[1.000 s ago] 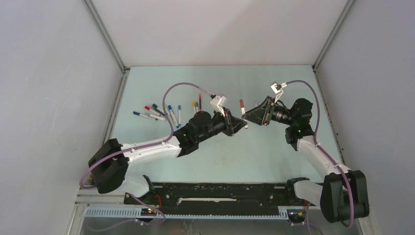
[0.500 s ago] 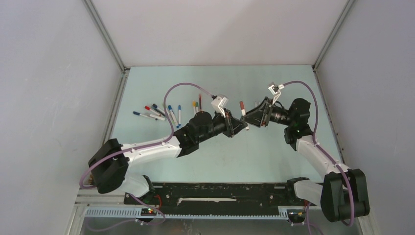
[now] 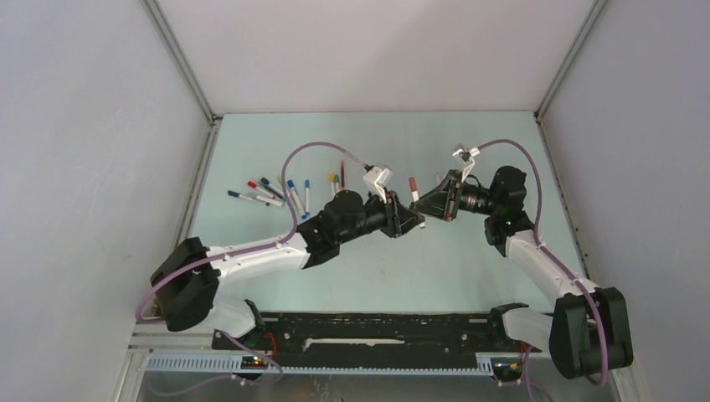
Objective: Open the pen caps
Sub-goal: Pick up the pen from the center of the board, then open the pen cap from the pen.
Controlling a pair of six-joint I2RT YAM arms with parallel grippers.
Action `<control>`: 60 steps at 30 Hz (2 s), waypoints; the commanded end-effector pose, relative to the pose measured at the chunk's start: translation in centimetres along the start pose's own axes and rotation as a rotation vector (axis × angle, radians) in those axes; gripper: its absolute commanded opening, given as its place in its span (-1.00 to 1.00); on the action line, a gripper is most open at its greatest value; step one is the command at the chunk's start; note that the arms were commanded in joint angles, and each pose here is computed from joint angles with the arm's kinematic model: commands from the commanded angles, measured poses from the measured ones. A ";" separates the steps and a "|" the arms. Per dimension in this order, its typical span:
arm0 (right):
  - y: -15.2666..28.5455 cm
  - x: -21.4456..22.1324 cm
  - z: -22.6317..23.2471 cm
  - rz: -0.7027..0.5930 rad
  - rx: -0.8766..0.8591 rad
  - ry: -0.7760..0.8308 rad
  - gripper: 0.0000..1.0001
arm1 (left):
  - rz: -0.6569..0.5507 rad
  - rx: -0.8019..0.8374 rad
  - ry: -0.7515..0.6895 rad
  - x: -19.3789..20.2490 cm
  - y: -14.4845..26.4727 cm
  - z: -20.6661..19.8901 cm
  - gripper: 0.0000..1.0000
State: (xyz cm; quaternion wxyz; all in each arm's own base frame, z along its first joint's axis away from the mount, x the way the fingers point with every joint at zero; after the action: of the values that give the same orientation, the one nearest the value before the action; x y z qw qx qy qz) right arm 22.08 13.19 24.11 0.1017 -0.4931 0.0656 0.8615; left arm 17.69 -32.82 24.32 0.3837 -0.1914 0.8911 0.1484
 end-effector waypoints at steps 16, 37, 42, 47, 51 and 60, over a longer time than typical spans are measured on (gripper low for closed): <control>2.6 -0.1 0.6 0.123 -0.247 0.187 -1.00 | -0.298 0.049 -0.108 -5.0 7.2 -2.5 0.99; 2.4 0.4 -0.1 0.134 -0.240 0.126 -1.00 | -0.263 0.190 0.067 -5.3 -0.3 -3.4 0.33; 2.3 0.3 -0.1 0.135 -0.234 0.117 -1.00 | -0.239 0.208 0.081 -5.1 -1.1 -3.5 0.07; 2.1 0.4 -0.2 0.136 -0.228 0.111 -1.00 | -0.230 0.215 0.092 -5.1 -1.5 -3.5 -0.64; 1.9 0.4 -0.5 0.137 -0.207 0.088 -1.00 | -0.242 0.213 0.077 -5.4 -1.1 -3.7 -1.00; -0.1 2.1 0.1 0.199 -0.287 0.054 -1.00 | -0.532 0.050 0.000 -14.2 1.6 -3.2 -1.00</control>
State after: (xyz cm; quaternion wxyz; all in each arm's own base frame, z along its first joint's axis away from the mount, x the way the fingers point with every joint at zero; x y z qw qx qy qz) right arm 21.26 12.05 22.36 -0.0280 -0.5135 0.0086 0.8576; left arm 20.10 -32.63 27.36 0.3638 -0.2682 0.8886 0.0778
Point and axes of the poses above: each gripper's point midway between its finger pads, its own y axis back along the fingers, its own z axis along the line the jaws close on, x = y × z, the point moved 9 cm from there along y, back along the fingers, and after that the axes turned 5 degrees about y, right-handed, at the moved point
